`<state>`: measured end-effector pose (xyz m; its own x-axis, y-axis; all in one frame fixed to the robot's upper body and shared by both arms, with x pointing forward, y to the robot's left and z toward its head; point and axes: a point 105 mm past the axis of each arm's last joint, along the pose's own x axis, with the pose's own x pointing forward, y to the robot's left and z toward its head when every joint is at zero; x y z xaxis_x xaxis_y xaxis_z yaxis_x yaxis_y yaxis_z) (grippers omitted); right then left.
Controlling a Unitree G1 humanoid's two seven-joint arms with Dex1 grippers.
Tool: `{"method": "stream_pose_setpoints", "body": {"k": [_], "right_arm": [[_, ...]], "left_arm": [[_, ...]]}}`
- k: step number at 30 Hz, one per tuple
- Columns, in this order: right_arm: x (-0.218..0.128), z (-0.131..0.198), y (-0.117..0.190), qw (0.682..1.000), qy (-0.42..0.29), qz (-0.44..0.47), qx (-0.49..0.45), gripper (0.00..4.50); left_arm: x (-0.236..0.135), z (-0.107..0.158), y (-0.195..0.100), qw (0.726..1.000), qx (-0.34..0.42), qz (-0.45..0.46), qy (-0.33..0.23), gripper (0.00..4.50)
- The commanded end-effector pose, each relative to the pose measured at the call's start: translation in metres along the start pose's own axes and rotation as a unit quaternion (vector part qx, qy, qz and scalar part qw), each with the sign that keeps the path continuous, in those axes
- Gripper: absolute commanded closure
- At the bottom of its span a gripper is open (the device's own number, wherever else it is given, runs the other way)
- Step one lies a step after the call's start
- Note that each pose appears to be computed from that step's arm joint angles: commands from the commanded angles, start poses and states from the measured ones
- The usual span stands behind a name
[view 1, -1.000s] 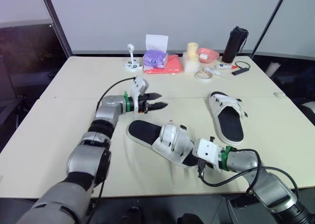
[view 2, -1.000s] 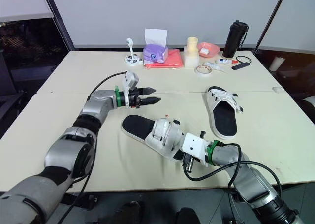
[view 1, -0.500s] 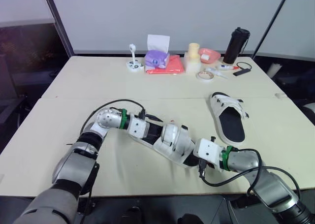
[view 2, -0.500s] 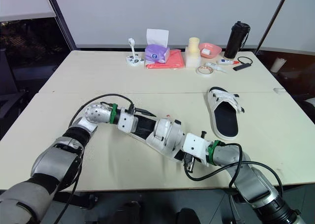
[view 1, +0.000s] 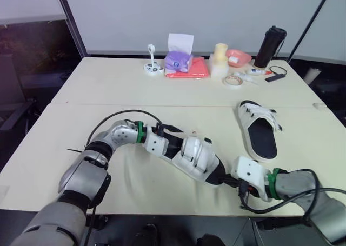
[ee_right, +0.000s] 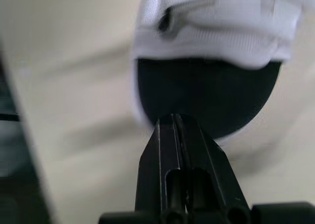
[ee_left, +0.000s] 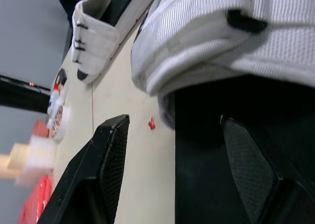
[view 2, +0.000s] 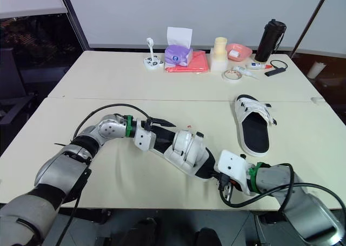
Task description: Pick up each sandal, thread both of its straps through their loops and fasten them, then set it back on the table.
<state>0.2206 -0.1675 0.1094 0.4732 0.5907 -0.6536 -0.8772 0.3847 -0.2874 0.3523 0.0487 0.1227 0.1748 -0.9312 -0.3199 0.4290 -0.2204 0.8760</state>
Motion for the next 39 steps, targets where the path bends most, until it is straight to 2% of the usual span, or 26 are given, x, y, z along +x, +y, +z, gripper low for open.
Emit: {"method": "stream_pose_setpoints", "body": {"k": [1,8,16,27,35,39], "right_arm": [[-0.025,0.031,-0.003,0.999,-0.045,-0.006,-0.014,4.50],[-0.045,0.064,-0.003,0.995,-0.094,-0.005,-0.019,4.50],[-0.047,0.070,-0.004,0.995,-0.095,-0.011,-0.020,4.50],[-0.044,0.067,-0.005,0.996,-0.088,-0.021,-0.019,4.50],[-0.041,0.065,-0.007,0.996,-0.080,-0.025,-0.025,4.50],[-0.041,0.065,-0.007,0.996,-0.077,-0.028,-0.027,4.50]], "left_arm": [[0.006,0.010,0.007,0.999,0.025,0.003,-0.024,1.45],[0.010,0.018,0.006,0.998,0.048,-0.006,-0.045,1.45],[0.015,0.038,0.016,0.990,0.096,0.026,-0.098,1.45],[0.011,0.033,0.017,0.985,0.138,0.065,-0.078,1.45],[0.029,0.045,0.009,0.965,0.224,0.059,-0.122,1.45],[0.042,0.045,0.005,0.943,0.295,0.071,-0.140,1.45]]}}
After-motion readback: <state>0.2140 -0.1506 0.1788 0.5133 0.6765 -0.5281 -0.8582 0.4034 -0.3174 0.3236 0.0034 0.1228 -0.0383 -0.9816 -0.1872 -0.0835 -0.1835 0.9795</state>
